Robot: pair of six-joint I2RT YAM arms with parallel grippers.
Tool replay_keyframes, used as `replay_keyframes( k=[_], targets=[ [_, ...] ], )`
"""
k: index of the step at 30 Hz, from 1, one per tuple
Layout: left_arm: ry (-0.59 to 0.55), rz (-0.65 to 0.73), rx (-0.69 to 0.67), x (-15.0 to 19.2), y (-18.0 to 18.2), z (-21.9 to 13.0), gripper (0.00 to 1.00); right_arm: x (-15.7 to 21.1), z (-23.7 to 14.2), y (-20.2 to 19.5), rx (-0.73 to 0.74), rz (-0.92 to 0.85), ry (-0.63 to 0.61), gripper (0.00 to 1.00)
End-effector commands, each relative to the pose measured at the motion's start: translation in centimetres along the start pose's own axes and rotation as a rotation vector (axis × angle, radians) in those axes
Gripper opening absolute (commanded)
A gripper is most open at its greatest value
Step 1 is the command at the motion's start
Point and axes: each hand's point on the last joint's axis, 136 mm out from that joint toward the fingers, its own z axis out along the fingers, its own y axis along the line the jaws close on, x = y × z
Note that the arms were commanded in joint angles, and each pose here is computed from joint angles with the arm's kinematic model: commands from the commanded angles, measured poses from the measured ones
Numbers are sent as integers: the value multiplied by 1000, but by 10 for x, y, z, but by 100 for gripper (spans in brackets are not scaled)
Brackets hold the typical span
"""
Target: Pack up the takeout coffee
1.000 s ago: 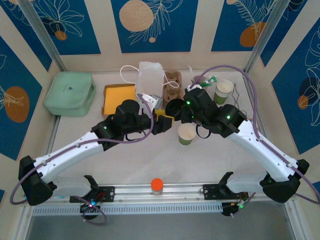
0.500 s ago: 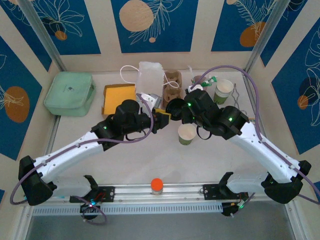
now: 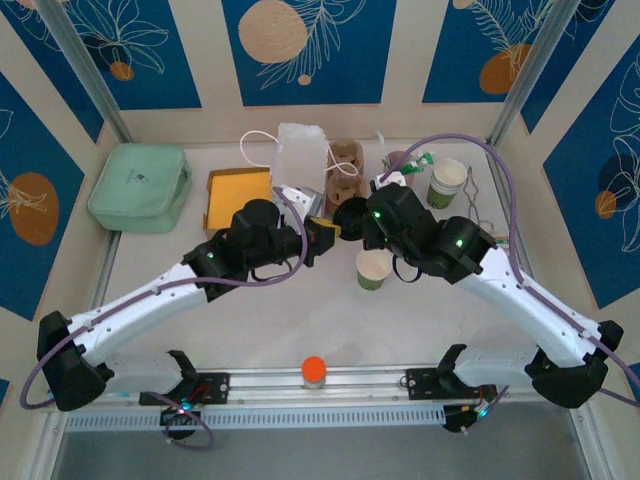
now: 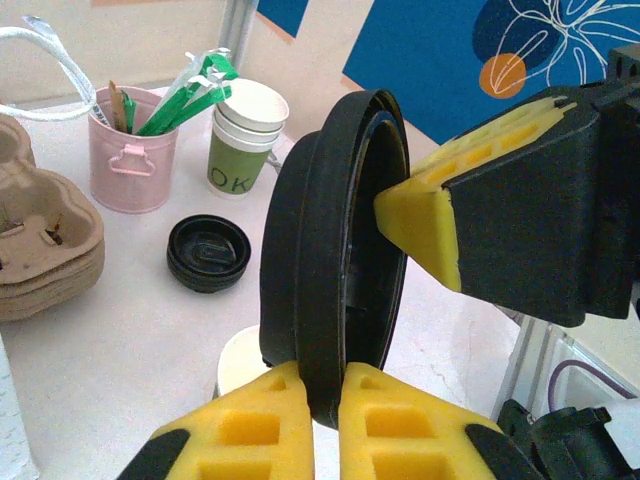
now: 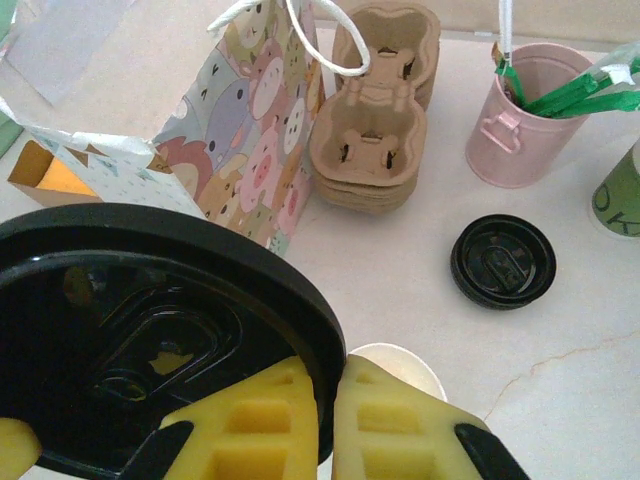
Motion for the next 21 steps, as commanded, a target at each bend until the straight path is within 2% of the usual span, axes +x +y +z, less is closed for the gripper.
replay_keyframes(
  k=[1, 7, 14, 21],
  targets=[
    [-57, 28, 2, -14, -4, -1, 7, -1, -7, 26, -123, -11, -14, 11],
    [-85, 33, -27, -17, 1, -6, 0, -3, -11, 29, -153, 3, -17, 17],
    [-95, 41, -75, -18, 9, -8, 0, -1, -13, 29, -188, 43, 0, 26],
    [-113, 46, -106, -20, 14, -12, 0, 0, -15, 28, -222, 72, 7, 30]
  ],
)
